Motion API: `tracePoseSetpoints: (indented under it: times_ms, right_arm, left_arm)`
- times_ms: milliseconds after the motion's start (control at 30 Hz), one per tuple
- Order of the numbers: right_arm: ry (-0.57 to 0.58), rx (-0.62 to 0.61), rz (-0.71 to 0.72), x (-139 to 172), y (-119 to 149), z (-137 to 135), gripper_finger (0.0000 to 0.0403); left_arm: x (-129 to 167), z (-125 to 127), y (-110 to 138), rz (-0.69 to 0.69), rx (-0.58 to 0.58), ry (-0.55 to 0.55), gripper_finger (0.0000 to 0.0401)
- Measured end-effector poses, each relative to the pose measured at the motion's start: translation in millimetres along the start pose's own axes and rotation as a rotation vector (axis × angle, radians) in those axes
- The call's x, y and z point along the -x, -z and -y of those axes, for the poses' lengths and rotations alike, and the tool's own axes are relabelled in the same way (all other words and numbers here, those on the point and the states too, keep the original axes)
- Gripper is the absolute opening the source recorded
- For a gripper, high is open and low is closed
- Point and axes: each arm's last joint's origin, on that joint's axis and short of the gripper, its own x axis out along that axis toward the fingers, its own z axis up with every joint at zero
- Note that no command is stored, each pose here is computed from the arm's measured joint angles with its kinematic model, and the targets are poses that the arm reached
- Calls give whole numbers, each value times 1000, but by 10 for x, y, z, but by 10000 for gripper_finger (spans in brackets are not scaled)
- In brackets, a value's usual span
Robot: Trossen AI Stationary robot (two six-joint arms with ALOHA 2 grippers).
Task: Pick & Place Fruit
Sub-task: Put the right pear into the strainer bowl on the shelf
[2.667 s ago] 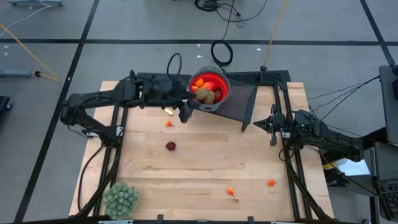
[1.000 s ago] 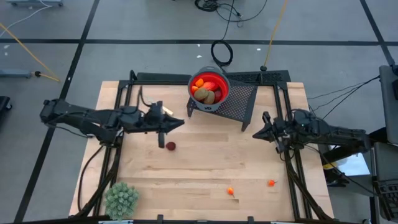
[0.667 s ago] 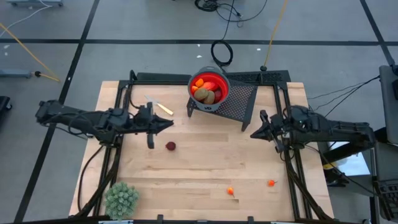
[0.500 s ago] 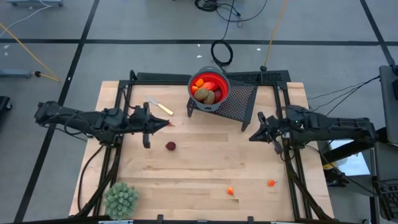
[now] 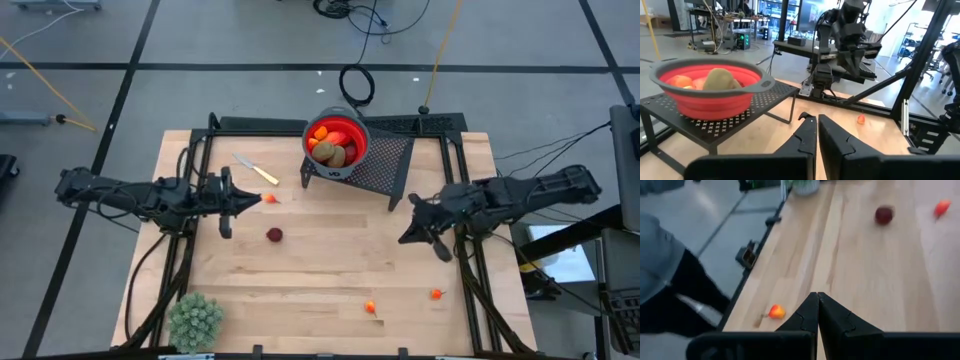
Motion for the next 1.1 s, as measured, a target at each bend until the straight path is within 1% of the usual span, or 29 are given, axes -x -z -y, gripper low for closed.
tracePoseSetpoints:
  times_ms: [167, 367, 533, 733, 933, 1033, 1100]
  right_arm:
    - [-2, -9, -115, -159, -45, -161, 0]
    - [-40, -36, -287, -405, -37, -374, 0]
    - [-52, -31, -428, -589, -7, -564, 0]
    - [-51, -62, -542, -765, 7, -792, 0]
    - [-7, -108, -672, -899, 68, -976, 0]
    - [41, -140, -752, -950, 115, -1042, 0]
    - [96, -182, -818, -978, 160, -1073, 0]
  left_arm:
    - [81, -32, 37, 25, -22, 4, 17]
    - [157, -72, 127, 36, -17, 6, 2]
    - [191, -93, 189, 38, -33, 8, 17]
    - [216, -117, 296, 26, -42, 16, 21]
    - [234, -130, 364, 13, -54, 32, 21]
    - [236, -139, 405, 7, -55, 32, 21]
    - [232, -143, 439, -3, -50, 32, 21]
